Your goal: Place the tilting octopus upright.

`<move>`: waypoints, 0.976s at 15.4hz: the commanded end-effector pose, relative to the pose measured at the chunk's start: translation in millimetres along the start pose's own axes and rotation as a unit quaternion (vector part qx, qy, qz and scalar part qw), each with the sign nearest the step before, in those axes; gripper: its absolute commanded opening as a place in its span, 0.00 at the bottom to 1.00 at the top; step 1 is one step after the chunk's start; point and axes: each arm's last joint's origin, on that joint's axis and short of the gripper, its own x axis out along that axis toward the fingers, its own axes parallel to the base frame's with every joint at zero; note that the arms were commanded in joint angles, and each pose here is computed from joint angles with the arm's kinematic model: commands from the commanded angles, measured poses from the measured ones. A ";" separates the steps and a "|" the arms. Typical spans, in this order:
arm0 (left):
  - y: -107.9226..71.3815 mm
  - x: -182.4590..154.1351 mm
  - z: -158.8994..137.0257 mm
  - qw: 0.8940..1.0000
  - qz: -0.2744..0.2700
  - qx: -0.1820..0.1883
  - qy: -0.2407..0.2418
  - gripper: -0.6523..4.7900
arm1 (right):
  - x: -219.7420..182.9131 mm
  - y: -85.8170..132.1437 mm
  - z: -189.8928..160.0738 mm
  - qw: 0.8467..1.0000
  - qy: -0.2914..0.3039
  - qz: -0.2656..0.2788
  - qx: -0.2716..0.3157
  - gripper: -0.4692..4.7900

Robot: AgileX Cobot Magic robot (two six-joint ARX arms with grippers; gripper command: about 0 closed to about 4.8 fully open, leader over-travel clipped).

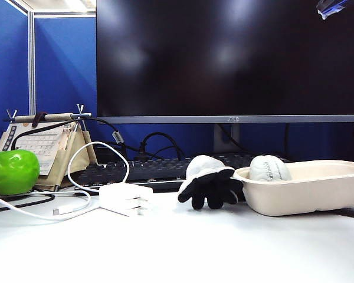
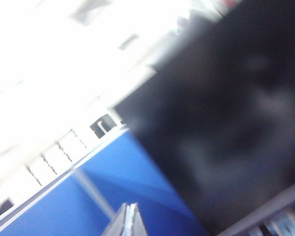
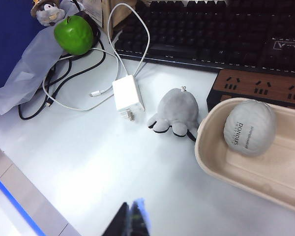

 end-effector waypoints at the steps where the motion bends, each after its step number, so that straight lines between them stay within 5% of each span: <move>1: 51.4 -5.9 -6.9 0.996 0.043 -0.083 0.002 0.11 | 1.0 1.4 3.2 0.999 -0.010 0.022 -0.026 0.09; 3: 78.2 -11.3 -15.4 0.983 0.063 -0.170 0.017 0.11 | 12.3 -0.3 6.6 0.998 -0.002 0.053 -0.032 0.09; 5: 82.7 -13.4 -18.9 0.981 0.047 -0.189 0.020 0.11 | 35.6 -4.5 10.0 0.993 0.033 0.115 -0.025 0.09; 7: 63.9 -12.7 -18.9 0.987 -0.005 -0.161 0.025 0.11 | 64.6 -12.6 10.9 0.986 0.072 0.152 -0.010 0.09; 8: 49.4 -13.6 -20.2 0.991 -0.054 -0.118 0.012 0.11 | 79.7 -17.5 10.1 0.984 0.090 0.157 0.000 0.09; 11: 15.3 -22.5 -26.8 0.966 -0.240 -0.066 -0.070 0.11 | 116.0 -27.3 6.8 0.975 0.117 0.190 0.006 0.09; 13: 11.5 -24.3 -28.5 0.959 -0.267 -0.069 -0.072 0.11 | 129.2 -30.8 3.8 0.973 0.128 0.194 0.011 0.09; 15: 12.7 -24.4 -28.6 0.959 -0.265 -0.074 -0.071 0.11 | 138.9 -33.0 2.9 0.969 0.130 0.210 0.014 0.20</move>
